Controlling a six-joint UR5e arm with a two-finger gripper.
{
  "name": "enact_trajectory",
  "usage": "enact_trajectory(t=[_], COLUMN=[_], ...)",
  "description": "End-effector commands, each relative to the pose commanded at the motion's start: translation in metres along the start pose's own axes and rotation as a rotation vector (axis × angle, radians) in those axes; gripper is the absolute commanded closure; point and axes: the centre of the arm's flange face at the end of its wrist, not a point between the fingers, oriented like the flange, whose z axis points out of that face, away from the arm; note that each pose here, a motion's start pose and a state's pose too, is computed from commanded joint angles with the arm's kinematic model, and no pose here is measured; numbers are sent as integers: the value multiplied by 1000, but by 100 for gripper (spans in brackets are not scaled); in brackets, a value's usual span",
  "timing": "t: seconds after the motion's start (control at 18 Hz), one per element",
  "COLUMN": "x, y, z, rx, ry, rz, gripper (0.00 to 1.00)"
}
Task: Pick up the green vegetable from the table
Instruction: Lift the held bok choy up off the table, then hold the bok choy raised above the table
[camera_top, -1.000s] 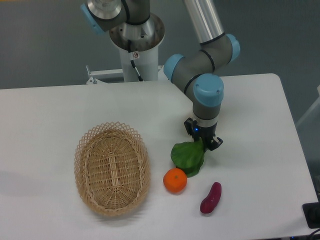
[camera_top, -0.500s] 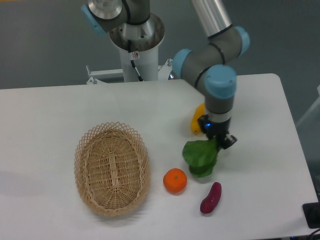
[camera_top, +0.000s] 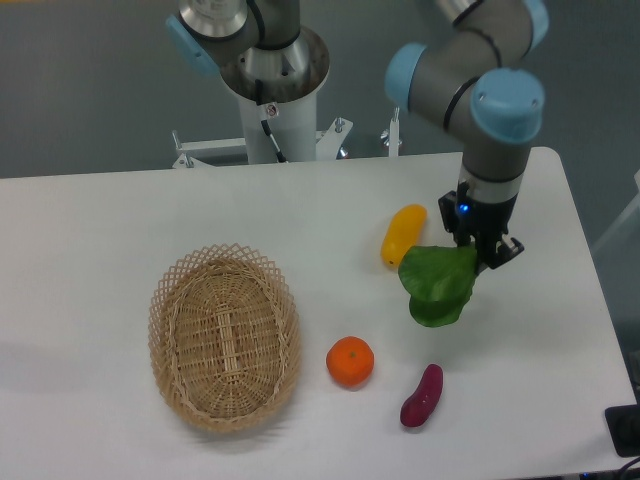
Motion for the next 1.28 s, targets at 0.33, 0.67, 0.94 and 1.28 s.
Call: enact_trajectory(t=[0.33, 0.67, 0.94, 1.28], x=[3, 3, 4, 3], y=[10, 7, 5, 3], z=[-24, -25, -25, -24], rx=[18, 20, 21, 21], ry=[6, 5, 4, 3], rz=[-30, -26, -27, -45], gripper=[58, 58, 58, 58])
